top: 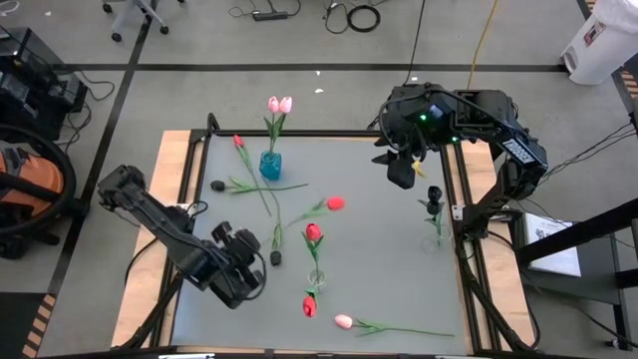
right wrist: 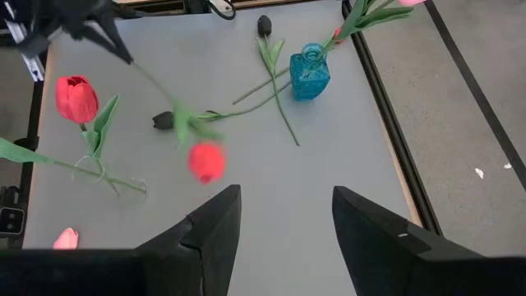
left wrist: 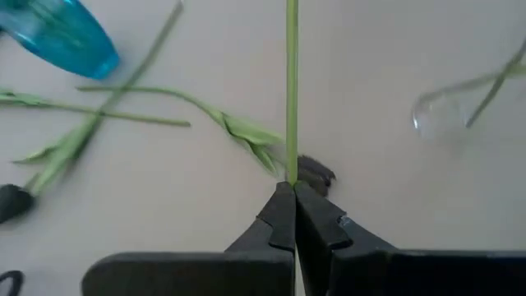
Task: Sort flowers into vase by color
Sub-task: Put the red flower into the left transparent vase
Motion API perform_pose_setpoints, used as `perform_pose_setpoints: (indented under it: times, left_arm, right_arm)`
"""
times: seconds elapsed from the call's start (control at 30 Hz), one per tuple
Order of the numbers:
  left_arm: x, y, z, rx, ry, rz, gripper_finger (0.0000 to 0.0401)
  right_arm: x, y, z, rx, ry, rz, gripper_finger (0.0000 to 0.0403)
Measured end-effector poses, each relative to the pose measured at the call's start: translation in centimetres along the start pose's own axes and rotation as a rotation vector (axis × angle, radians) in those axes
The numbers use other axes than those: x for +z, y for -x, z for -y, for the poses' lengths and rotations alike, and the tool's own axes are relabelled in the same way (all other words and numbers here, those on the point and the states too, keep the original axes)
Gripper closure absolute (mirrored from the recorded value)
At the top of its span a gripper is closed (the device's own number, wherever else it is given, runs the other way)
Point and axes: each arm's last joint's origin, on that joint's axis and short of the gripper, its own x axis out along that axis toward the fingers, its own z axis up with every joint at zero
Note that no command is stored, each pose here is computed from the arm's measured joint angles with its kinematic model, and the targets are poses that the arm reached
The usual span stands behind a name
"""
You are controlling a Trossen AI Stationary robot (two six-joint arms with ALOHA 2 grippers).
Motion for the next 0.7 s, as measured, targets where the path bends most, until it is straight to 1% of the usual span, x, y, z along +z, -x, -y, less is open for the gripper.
perform_pose_setpoints:
  times: [0.2, 0.33, 0.47, 0.53, 0.7]
  left_arm:
    - [1.2, 2.1, -2.3, -0.026, 0.062, 0.126, 0.0401]
    - [2.1, 3.1, -3.8, -0.043, 0.107, 0.2, 0.0401]
    - [2.9, 4.0, -5.3, -0.044, 0.153, 0.287, 0.0401]
    - [3.4, 4.5, -5.9, -0.052, 0.155, 0.324, 0.0401]
    - [4.9, 5.6, -6.8, -0.107, 0.152, 0.434, 0.0401]
  right_arm:
    - [0.0, 0.0, 0.0, 0.0, 0.006, 0.002, 0.0218]
    - [0.4, 0.0, 0.0, 0.001, 0.021, 0.04, 0.0218]
    - [0.8, 0.6, 0.0, 0.003, 0.027, 0.112, 0.0218]
    - [1.0, 1.1, 0.0, 0.008, 0.027, 0.156, 0.0218]
    - [2.1, 1.8, -0.2, 0.072, 0.04, 0.294, 0.0218]
